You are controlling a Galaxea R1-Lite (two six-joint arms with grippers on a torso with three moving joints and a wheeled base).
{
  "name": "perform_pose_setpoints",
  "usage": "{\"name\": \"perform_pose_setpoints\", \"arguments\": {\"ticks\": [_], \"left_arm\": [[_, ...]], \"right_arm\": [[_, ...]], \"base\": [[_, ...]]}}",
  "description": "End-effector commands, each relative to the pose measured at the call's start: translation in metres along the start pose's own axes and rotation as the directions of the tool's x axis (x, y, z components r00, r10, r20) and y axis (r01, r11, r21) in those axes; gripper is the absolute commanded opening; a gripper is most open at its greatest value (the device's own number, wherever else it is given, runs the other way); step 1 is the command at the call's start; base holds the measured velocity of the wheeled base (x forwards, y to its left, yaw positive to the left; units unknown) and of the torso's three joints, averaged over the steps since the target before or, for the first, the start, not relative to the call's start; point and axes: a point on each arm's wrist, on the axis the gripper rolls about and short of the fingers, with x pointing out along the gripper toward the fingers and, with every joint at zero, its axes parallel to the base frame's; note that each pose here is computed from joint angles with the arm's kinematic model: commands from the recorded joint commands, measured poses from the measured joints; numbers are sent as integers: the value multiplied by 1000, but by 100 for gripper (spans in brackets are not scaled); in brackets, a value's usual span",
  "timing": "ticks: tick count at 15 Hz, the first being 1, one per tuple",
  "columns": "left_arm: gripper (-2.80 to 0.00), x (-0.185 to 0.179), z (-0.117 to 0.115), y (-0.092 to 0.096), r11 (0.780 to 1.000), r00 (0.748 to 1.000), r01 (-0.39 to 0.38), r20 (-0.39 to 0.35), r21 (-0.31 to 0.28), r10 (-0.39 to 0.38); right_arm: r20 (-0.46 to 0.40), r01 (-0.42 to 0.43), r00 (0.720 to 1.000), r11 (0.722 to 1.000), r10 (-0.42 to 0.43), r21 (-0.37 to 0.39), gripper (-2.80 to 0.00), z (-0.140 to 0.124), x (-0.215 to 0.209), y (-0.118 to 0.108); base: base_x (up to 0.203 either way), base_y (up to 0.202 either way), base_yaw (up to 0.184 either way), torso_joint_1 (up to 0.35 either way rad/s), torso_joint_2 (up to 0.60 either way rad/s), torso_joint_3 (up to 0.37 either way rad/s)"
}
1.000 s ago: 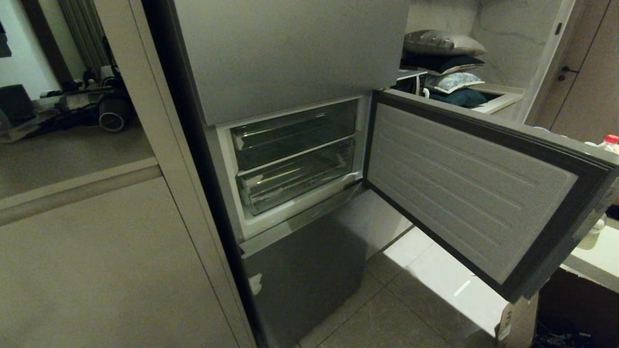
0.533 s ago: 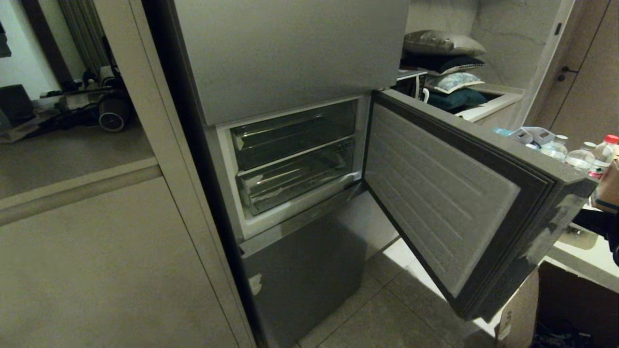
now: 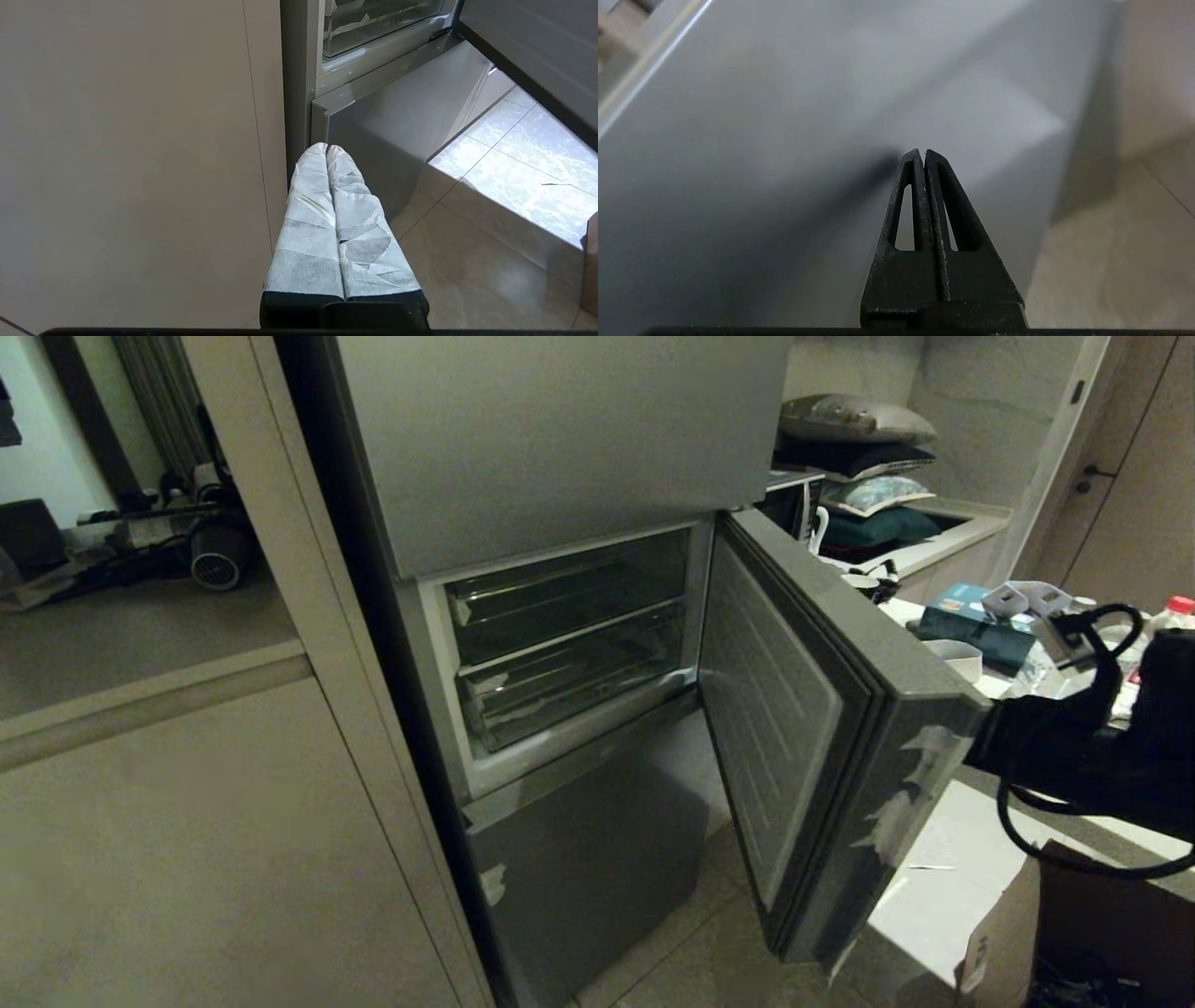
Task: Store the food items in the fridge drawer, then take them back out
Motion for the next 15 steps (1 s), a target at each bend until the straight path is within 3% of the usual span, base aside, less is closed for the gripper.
{"name": "perform_pose_setpoints", "arguments": {"ticks": [1,7,12,15], "left_arm": [[-280,0,0,0,1000,1000,0,-1,1,0],[-280,0,0,0,1000,1000,0,-1,-1,0],[-280,0,0,0,1000,1000,0,-1,-1,0],[-280,0,0,0,1000,1000,0,-1,1,0]], "right_arm": [[-61,-36,997,999,35,-1,-280,-18,47,5],[25,-11,1000,997,13,-79,-280,-34,172,38],[181,-80,978,984,108,-158,-280,-31,250,73],[190,-90,974,981,122,-170,-280,-42,278,78]], "base": [[0,0,0,0,0,0],[0,0,0,0,0,0],[0,0,0,0,0,0],[0,0,0,0,0,0]]}}
